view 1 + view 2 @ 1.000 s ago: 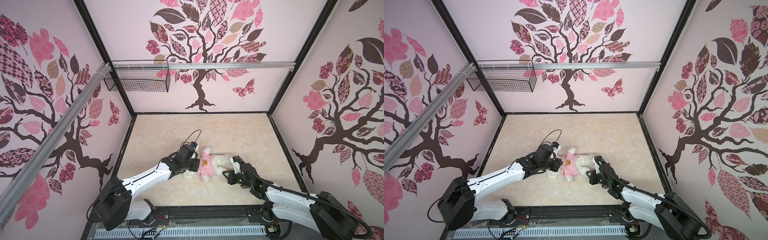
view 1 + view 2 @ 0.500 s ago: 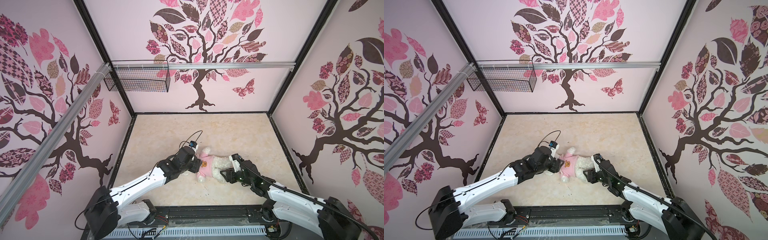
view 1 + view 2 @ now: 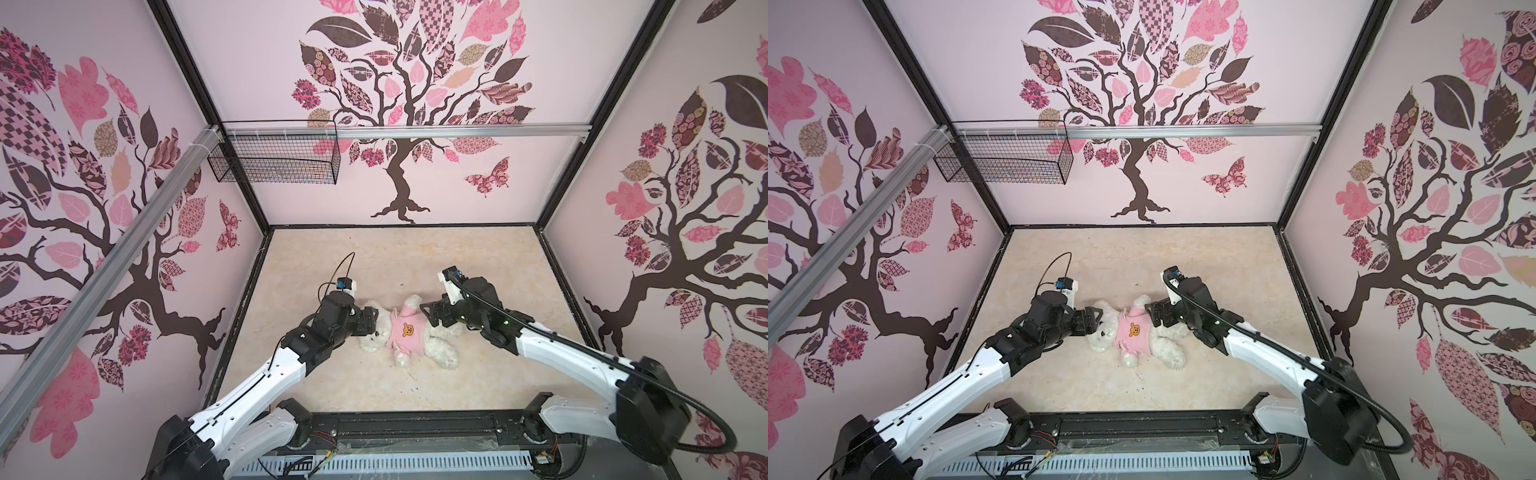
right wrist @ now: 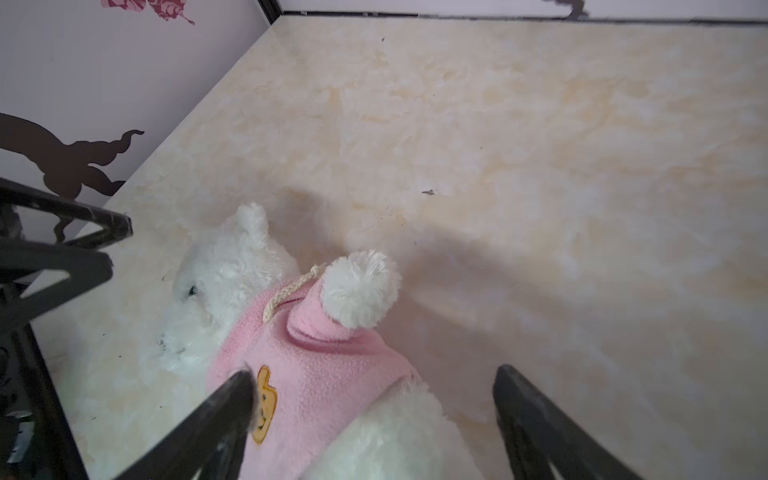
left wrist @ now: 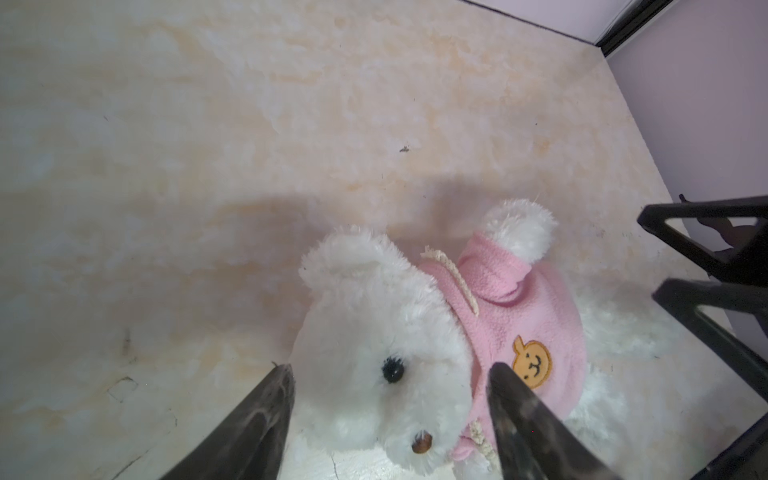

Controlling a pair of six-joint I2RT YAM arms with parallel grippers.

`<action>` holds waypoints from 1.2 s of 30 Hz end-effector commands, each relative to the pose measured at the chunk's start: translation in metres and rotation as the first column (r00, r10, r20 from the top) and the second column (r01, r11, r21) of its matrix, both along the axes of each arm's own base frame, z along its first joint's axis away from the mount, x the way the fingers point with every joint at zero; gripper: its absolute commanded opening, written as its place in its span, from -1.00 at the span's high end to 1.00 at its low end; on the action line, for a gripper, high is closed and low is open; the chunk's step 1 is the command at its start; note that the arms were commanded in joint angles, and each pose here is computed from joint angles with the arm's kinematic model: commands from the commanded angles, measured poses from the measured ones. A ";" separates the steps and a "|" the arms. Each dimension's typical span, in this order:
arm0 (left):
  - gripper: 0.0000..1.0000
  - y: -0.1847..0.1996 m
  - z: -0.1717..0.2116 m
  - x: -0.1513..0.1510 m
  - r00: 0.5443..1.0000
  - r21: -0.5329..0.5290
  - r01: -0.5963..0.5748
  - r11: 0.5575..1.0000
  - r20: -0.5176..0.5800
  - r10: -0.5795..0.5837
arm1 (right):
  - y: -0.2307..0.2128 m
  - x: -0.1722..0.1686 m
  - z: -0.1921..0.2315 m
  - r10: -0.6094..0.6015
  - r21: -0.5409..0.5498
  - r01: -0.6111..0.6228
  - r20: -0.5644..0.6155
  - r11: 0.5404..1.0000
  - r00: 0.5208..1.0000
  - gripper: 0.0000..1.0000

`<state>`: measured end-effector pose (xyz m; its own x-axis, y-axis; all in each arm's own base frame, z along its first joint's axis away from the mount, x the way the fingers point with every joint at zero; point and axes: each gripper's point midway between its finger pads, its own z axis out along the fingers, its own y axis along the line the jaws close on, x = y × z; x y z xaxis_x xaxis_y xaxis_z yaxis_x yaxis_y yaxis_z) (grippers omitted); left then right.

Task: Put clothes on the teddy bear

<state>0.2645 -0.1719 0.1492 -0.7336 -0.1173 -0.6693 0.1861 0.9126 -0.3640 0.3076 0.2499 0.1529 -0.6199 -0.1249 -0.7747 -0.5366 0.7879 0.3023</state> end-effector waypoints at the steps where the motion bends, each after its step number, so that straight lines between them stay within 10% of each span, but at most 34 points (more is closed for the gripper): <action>1: -0.53 -0.008 -0.025 -0.010 0.997 -0.067 0.009 0.998 -0.076 -0.014 | 0.020 -0.011 -0.025 0.161 0.065 -0.153 -0.157 0.986 0.974 -0.99; 10: -0.53 -0.029 -0.062 -0.024 0.982 -0.169 0.045 0.985 -0.174 -0.075 | 0.052 -0.039 -0.075 0.354 0.242 -0.282 -0.349 0.929 0.868 -0.66; 15: -0.57 -0.012 -0.031 -0.005 0.996 -0.116 0.019 0.993 -0.086 -0.029 | 0.057 -0.005 -0.021 0.330 0.180 -0.307 -0.116 0.935 0.937 0.32; 19: -0.60 0.023 0.014 0.012 0.996 -0.113 -0.087 0.990 0.023 0.090 | 0.050 0.035 0.029 0.242 0.057 -0.253 0.154 0.966 0.958 0.63; 26: -0.66 0.069 0.054 0.018 0.971 -0.163 -0.214 0.963 0.073 0.228 | 0.058 0.049 0.052 0.320 -0.380 -0.090 0.603 0.921 0.730 0.46; 31: -0.65 0.069 0.056 0.016 0.972 -0.176 -0.210 0.962 0.067 0.224 | 0.064 0.020 0.012 0.478 -0.546 -0.069 0.657 0.835 0.584 0.30; 36: -0.65 0.062 0.057 0.014 0.981 -0.184 -0.165 0.969 0.072 0.181 | 0.077 -0.033 -0.025 0.571 -0.583 -0.188 0.590 0.790 0.572 0.02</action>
<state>0.2791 -0.1036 0.1932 -0.6338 -0.3841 -0.6714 0.0164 0.8611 -0.5082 0.2828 0.3183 0.1157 0.2129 -0.6330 -0.7443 -0.7397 0.3933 -0.5460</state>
